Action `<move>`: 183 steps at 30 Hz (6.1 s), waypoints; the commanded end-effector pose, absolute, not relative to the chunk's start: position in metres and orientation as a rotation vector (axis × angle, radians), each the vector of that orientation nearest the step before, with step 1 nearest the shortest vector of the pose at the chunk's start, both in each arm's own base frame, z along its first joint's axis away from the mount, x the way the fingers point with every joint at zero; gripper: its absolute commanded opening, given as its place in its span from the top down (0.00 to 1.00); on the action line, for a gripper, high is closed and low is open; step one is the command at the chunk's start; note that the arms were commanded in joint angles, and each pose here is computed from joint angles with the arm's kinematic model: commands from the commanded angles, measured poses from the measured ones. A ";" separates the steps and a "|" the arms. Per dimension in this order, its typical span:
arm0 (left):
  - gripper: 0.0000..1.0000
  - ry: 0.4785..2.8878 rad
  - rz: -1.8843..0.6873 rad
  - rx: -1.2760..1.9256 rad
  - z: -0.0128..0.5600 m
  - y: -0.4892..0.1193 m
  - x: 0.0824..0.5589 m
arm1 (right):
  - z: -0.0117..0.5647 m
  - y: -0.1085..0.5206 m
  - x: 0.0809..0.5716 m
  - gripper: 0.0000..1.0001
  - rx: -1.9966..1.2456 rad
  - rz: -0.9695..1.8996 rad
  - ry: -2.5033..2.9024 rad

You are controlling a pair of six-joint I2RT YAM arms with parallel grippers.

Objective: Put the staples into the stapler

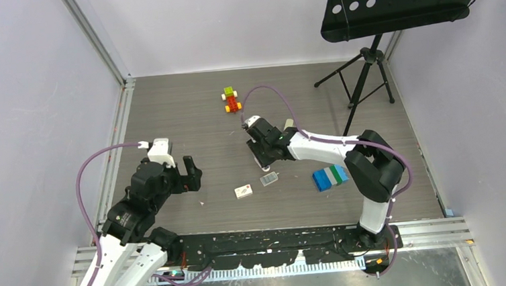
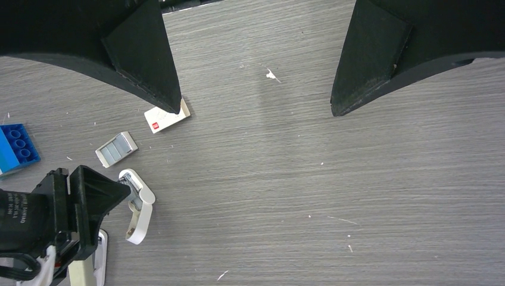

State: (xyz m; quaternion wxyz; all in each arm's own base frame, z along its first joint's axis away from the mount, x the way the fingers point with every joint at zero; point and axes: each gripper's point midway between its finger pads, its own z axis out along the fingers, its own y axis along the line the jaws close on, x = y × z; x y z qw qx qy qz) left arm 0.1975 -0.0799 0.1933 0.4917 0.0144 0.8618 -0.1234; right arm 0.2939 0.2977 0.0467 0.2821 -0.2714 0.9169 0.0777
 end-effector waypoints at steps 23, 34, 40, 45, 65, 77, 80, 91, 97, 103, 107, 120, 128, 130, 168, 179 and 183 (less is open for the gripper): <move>0.00 2.053 -0.316 0.045 0.201 -0.083 0.203 | 0.065 0.305 0.334 0.57 -0.511 0.212 2.361; 0.00 2.055 -0.319 0.046 0.200 -0.084 0.204 | 0.047 0.302 0.327 0.57 -0.533 0.213 2.409; 0.00 2.056 -0.322 0.047 0.200 -0.084 0.204 | 0.043 0.295 0.317 0.57 -0.544 0.206 2.441; 0.00 2.057 -0.325 0.047 0.200 -0.084 0.205 | 0.043 0.290 0.309 0.57 -0.548 0.210 2.456; 0.00 2.079 -0.335 0.052 0.196 -0.087 0.205 | 0.087 0.297 0.299 0.56 -0.563 0.385 2.315; 0.00 2.125 -0.503 0.015 0.185 -0.115 0.209 | 0.071 0.298 0.293 0.58 -0.521 0.504 2.188; 0.00 2.148 -0.560 0.001 0.179 -0.126 0.211 | 0.071 0.297 0.293 0.58 -0.513 0.506 2.164; 0.00 2.137 -0.769 -0.127 0.169 -0.167 0.247 | 0.073 0.294 0.295 0.61 -0.527 0.470 2.136; 0.00 2.140 -0.792 -0.150 0.165 -0.183 0.275 | 0.068 0.294 0.293 0.64 -0.555 0.457 2.145; 0.00 2.166 -0.819 -0.175 0.151 -0.200 0.301 | 0.060 0.299 0.292 0.66 -0.590 0.441 2.163; 0.00 2.167 -0.849 -0.180 0.148 -0.213 0.319 | 0.054 0.299 0.292 0.66 -0.604 0.422 2.176; 0.15 2.244 -1.036 -0.227 0.116 -0.256 0.345 | 0.046 0.296 0.293 0.74 -0.618 0.375 2.189; 0.37 2.251 -1.163 -0.235 0.107 -0.282 0.350 | 0.046 0.296 0.290 0.82 -0.629 0.385 2.184; 0.44 2.248 -1.176 -0.235 0.106 -0.286 0.351 | 0.046 0.297 0.290 0.83 -0.629 0.389 2.184; 0.68 2.296 -1.241 -0.101 0.103 -0.305 0.284 | 0.061 0.299 0.285 0.71 -0.588 0.451 2.160; 0.66 2.310 -1.191 -0.092 0.092 -0.302 0.287 | 0.099 0.279 0.260 0.49 -0.537 0.478 2.224; 0.62 2.323 -1.162 -0.066 0.090 -0.301 0.284 | 0.119 0.272 0.256 0.48 -0.517 0.466 2.236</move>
